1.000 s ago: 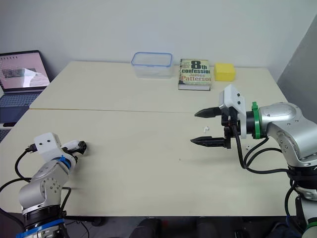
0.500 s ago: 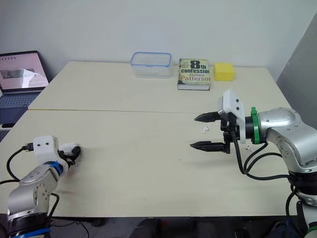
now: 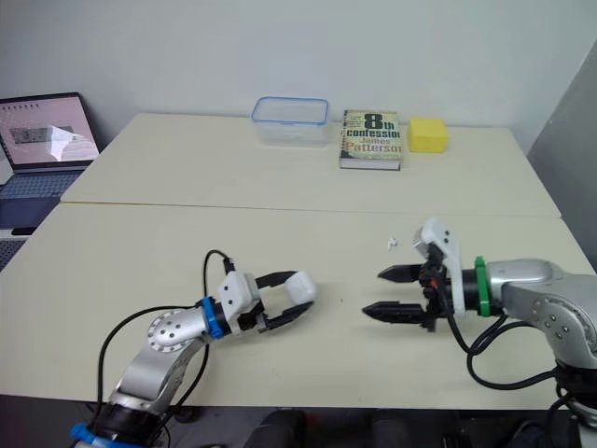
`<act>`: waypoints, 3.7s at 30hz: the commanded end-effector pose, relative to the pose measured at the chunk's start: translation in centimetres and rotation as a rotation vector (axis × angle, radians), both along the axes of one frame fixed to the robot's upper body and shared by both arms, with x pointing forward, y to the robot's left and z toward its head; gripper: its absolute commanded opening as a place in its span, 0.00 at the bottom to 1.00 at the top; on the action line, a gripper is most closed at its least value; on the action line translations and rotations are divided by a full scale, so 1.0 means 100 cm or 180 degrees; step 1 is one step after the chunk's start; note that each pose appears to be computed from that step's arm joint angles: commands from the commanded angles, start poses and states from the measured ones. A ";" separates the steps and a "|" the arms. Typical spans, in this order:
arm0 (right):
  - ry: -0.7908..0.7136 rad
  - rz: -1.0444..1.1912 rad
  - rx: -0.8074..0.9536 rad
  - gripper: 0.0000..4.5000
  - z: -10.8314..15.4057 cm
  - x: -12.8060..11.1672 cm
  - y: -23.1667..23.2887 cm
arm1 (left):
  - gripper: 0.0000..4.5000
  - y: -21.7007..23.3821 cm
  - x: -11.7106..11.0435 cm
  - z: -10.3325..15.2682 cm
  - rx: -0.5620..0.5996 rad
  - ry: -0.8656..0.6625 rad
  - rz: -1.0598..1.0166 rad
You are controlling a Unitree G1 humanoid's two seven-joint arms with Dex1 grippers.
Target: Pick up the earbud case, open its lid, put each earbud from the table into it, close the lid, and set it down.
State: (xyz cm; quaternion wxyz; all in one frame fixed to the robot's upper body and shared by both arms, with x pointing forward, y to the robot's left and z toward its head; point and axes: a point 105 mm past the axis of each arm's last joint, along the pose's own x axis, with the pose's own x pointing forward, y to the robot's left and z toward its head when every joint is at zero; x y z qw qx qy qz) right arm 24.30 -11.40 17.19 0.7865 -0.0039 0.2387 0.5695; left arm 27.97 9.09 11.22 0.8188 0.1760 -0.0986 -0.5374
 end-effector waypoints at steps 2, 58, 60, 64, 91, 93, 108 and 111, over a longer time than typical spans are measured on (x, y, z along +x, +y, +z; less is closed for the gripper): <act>0.0238 -0.0052 0.0230 1.00 -0.002 -0.002 0.021 | 0.62 -0.013 -0.004 0.019 -0.0053 -0.0472 -0.0416; 0.0568 -0.0050 0.0377 0.17 0.001 0.028 0.058 | 1.00 0.013 0.008 0.015 0.0391 0.0314 -0.0451; 0.0108 0.0018 0.0017 0.17 0.006 0.032 0.053 | 1.00 0.023 0.013 0.017 0.0446 0.0722 -0.0317; -0.0906 0.0437 -0.0953 0.17 -0.001 0.033 0.041 | 1.00 0.022 0.002 0.029 0.0606 0.1123 -0.0408; -0.1462 0.0979 -0.1436 0.17 -0.014 0.035 0.043 | 1.00 -0.037 0.010 0.035 0.0983 0.0593 -0.0474; -0.1464 0.0979 -0.1433 0.17 -0.014 0.035 0.043 | 1.00 -0.039 0.010 0.035 0.0935 0.0607 -0.0467; -0.1487 0.0995 -0.1411 0.17 -0.006 0.035 0.045 | 0.18 -0.045 0.009 0.030 0.0928 0.0657 -0.0548; -0.1497 0.1035 -0.1389 0.17 -0.002 0.034 0.045 | 0.18 -0.045 0.008 0.028 0.0950 0.0668 -0.0568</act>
